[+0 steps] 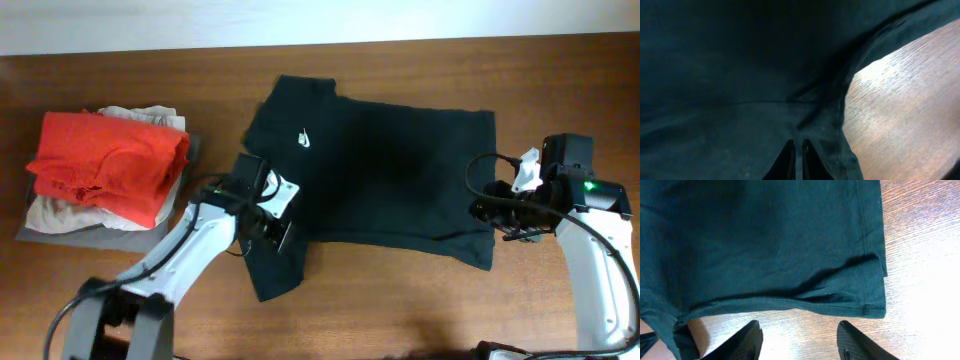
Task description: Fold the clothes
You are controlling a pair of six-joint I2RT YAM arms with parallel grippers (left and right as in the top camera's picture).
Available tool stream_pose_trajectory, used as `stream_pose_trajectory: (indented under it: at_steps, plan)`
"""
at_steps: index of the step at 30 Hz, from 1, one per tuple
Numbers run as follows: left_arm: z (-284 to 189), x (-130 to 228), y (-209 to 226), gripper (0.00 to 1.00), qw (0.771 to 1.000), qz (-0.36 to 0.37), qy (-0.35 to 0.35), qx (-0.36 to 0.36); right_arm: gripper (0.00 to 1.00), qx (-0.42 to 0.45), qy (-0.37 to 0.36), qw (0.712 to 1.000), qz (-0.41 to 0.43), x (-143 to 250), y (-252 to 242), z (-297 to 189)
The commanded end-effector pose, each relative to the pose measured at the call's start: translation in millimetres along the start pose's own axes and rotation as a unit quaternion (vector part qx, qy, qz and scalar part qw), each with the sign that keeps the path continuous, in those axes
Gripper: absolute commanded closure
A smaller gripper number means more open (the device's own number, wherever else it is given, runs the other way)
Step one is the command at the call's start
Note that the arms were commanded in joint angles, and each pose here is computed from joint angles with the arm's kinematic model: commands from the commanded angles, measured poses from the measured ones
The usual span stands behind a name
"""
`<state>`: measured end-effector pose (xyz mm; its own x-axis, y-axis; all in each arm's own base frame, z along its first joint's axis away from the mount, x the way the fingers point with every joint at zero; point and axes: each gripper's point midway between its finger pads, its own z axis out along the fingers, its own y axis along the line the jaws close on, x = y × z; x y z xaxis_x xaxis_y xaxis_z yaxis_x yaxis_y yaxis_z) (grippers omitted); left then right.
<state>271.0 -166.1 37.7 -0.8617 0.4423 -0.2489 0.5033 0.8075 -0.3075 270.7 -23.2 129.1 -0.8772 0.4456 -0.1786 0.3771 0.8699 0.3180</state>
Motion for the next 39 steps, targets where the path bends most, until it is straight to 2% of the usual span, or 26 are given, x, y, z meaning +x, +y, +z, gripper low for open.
stream_pose_trajectory:
  at_steps: [1, 4, 7, 11, 15, 19, 21, 22, 24, 28, 32, 35, 39]
  plan:
    - [20, 17, -19, 0.94, 0.998, 0.031, 0.050, 0.039, 0.46, 0.005, 0.001, 1.000, 0.003, 1, -1, 0]
    - [24, 37, -45, 0.94, 0.990, 0.054, 0.094, 0.085, 0.47, 0.005, 0.002, 1.000, 0.003, 1, -1, 0]
    - [26, 55, -61, 0.94, 0.985, 0.070, 0.131, 0.091, 0.47, 0.004, 0.000, 1.000, 0.002, 0, -1, 0]
    - [25, 60, -69, 0.99, 0.982, 0.079, 0.146, 0.084, 0.46, 0.004, -0.003, 1.000, 0.001, -1, -1, 0]
    - [6, 41, -58, 0.99, 0.988, 0.059, 0.137, 0.037, 0.43, 0.004, -0.003, 1.000, 0.001, -1, -1, 0]
    - [-28, -3, -33, 0.99, 0.994, 0.068, 0.076, -0.043, 0.40, 0.003, -0.007, 1.000, 0.000, -4, 0, 1]
    - [-38, -27, -15, 0.91, 0.993, 0.070, 0.033, -0.086, 0.41, 0.003, -0.009, 1.000, 0.000, -8, -1, 5]
    - [-40, -41, -7, 0.84, 0.993, 0.069, 0.004, -0.099, 0.44, 0.002, -0.010, 1.000, 0.000, -11, -2, 10]
    - [-37, -58, 3, 0.84, 0.992, 0.059, -0.029, -0.104, 0.54, 0.003, -0.008, 1.000, 0.000, -15, -4, 21]
    - [-30, -84, 37, 0.84, 0.988, 0.030, -0.073, -0.132, 0.81, 0.007, 0.009, 1.000, 0.014, -22, -11, 49]
    - [-12, -88, 70, 0.90, 0.987, 0.002, -0.073, -0.146, 0.96, 0.009, 0.021, 0.999, 0.032, -36, -19, 87]
    - [10, -75, 95, 0.92, 0.987, -0.024, -0.043, -0.151, 0.96, 0.020, 0.032, 0.998, 0.043, -42, -30, 119]
    - [28, -56, 115, 0.95, 0.987, -0.051, -0.006, -0.150, 0.96, 0.106, 0.052, 0.989, 0.088, -32, -65, 138]
